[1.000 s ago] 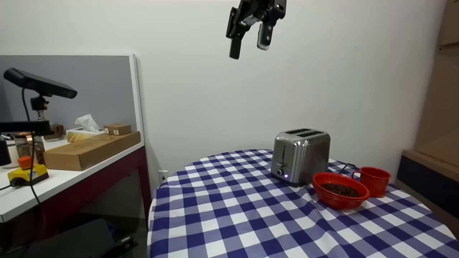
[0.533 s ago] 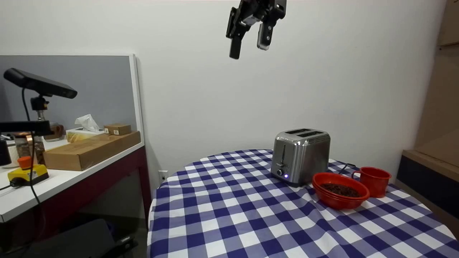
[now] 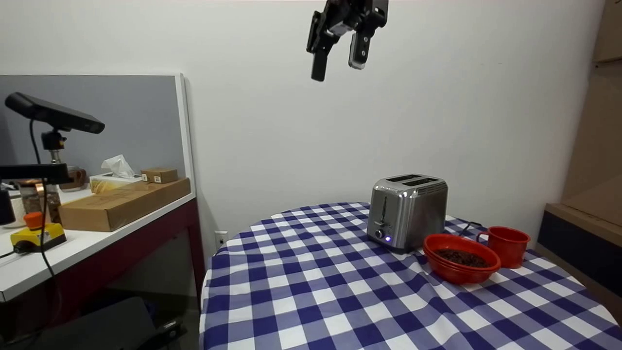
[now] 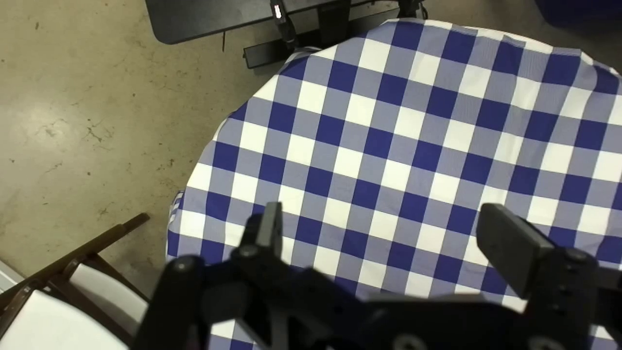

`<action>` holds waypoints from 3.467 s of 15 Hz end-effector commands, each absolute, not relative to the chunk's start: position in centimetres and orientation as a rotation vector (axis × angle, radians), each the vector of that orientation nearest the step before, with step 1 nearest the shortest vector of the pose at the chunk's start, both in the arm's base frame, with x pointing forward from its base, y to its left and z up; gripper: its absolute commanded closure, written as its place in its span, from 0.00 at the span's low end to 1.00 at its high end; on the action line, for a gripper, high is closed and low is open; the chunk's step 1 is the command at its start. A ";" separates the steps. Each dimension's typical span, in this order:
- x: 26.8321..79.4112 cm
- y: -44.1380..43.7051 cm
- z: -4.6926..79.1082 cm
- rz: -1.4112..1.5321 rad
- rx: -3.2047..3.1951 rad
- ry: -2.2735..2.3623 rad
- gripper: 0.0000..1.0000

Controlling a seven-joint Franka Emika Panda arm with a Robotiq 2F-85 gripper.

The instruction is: Press the button on the toaster

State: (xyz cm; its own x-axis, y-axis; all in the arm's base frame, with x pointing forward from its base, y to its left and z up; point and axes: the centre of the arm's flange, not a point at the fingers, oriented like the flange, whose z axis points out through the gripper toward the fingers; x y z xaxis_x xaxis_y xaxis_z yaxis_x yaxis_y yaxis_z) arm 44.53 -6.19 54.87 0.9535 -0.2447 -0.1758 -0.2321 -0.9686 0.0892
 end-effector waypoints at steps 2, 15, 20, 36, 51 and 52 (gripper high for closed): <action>46.6 -6.2 53.0 -0.168 3.019 -0.368 0.00; 59.8 -3.9 37.2 -0.043 2.984 -0.099 0.00; 63.1 -2.8 29.8 0.023 2.934 -0.056 0.00; 64.7 0.4 18.2 0.392 2.919 0.018 0.00; 65.2 1.8 14.6 0.603 2.865 -0.038 0.00; 65.3 1.8 14.6 0.622 2.864 -0.046 0.00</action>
State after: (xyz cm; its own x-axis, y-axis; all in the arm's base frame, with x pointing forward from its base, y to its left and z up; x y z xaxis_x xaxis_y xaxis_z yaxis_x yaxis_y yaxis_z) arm 64.75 1.35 15.04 0.9315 0.0354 0.3621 -0.0434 -0.9773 0.2071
